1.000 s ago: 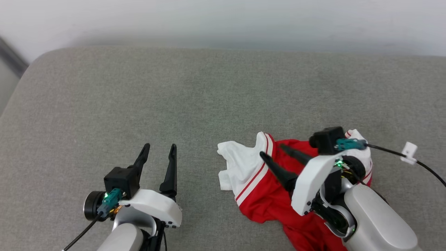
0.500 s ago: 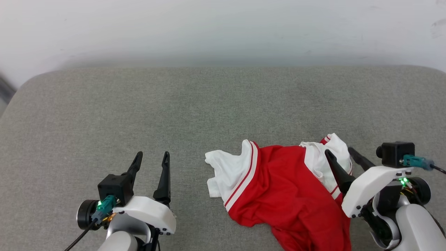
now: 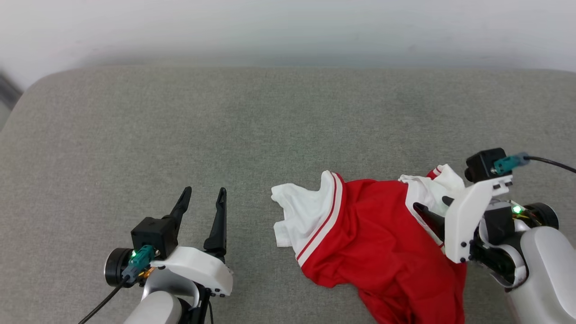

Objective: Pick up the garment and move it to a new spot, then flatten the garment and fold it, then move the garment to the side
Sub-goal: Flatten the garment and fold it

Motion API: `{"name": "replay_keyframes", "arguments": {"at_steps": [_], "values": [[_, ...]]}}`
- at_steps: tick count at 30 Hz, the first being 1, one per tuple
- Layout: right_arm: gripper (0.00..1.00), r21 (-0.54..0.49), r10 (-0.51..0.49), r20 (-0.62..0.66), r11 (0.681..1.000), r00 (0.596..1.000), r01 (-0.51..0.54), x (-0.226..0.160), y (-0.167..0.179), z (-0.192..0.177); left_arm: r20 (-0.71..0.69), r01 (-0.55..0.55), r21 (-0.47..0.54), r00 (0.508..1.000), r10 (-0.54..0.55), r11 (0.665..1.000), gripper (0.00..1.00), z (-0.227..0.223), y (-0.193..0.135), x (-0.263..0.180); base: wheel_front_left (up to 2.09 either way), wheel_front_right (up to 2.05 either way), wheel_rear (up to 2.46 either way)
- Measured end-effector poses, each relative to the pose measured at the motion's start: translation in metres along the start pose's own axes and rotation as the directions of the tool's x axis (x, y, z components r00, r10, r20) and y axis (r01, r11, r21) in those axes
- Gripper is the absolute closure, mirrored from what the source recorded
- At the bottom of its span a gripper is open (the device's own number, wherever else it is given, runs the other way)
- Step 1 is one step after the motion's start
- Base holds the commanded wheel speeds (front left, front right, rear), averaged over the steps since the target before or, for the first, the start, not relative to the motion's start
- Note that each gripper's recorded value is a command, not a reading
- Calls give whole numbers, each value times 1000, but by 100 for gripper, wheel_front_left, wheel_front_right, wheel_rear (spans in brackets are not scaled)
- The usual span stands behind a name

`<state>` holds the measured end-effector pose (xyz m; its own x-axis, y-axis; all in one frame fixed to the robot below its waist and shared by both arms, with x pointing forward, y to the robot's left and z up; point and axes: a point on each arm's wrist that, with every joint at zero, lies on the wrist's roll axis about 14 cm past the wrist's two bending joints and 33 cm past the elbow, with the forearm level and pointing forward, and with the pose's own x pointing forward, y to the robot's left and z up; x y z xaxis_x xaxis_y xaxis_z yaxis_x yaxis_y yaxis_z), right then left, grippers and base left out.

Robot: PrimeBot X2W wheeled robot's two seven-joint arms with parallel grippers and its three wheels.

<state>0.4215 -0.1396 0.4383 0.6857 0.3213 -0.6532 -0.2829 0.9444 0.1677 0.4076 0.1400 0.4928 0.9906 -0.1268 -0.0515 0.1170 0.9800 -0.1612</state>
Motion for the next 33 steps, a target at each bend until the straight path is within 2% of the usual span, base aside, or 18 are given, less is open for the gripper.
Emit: {"name": "replay_keyframes", "arguments": {"at_steps": [3,4,5,6,12,16,19,23,28,30,31,32,33], "values": [[2,-12,-6,-53,1000,999,5,9,-2,-5,-9,-11,1,1000,11,1000,0,-4,4,1,0,0,0],[56,-13,-10,-66,1000,998,9,11,-4,-8,-8,-13,2,1000,13,1000,0,-4,5,2,0,0,0],[91,-15,-13,-71,1000,997,12,12,-5,-8,-6,-15,2,1000,16,1000,0,-3,6,3,0,0,0],[100,-18,-17,-71,1000,997,15,12,-6,-8,-3,-17,2,1000,17,1000,0,-3,6,3,0,0,0],[100,8,-62,27,998,998,62,-2,-25,13,1,-20,-3,1000,20,1000,0,-3,6,5,0,0,0],[100,95,-132,104,988,986,122,-22,-52,19,-1,-8,-1,1000,8,1000,0,-3,2,4,0,0,0],[100,206,-205,115,962,972,178,-37,-77,5,6,3,0,1000,-3,1000,0,-1,-2,5,0,0,0],[100,332,-295,112,911,949,244,-52,-101,-25,7,9,2,1000,-9,1000,0,0,-3,6,0,0,0],[100,412,-352,100,866,931,283,-61,-104,-59,6,12,8,1000,-12,1000,0,1,-4,6,0,0,0],[100,416,-373,125,861,919,293,-64,-105,-62,6,12,10,1000,-12,1000,0,1,-4,6,0,0,0],[96,416,-380,151,862,913,290,-65,-105,-59,6,13,10,1000,-13,1000,0,1,-4,5,0,0,0],[28,411,-384,179,866,906,286,-66,-103,-56,5,13,9,1000,-13,1000,0,1,-4,5,0,0,0],[0,405,-387,208,870,899,281,-66,-101,-53,3,14,7,1000,-14,1000,0,1,-4,4,0,0,0]]}}
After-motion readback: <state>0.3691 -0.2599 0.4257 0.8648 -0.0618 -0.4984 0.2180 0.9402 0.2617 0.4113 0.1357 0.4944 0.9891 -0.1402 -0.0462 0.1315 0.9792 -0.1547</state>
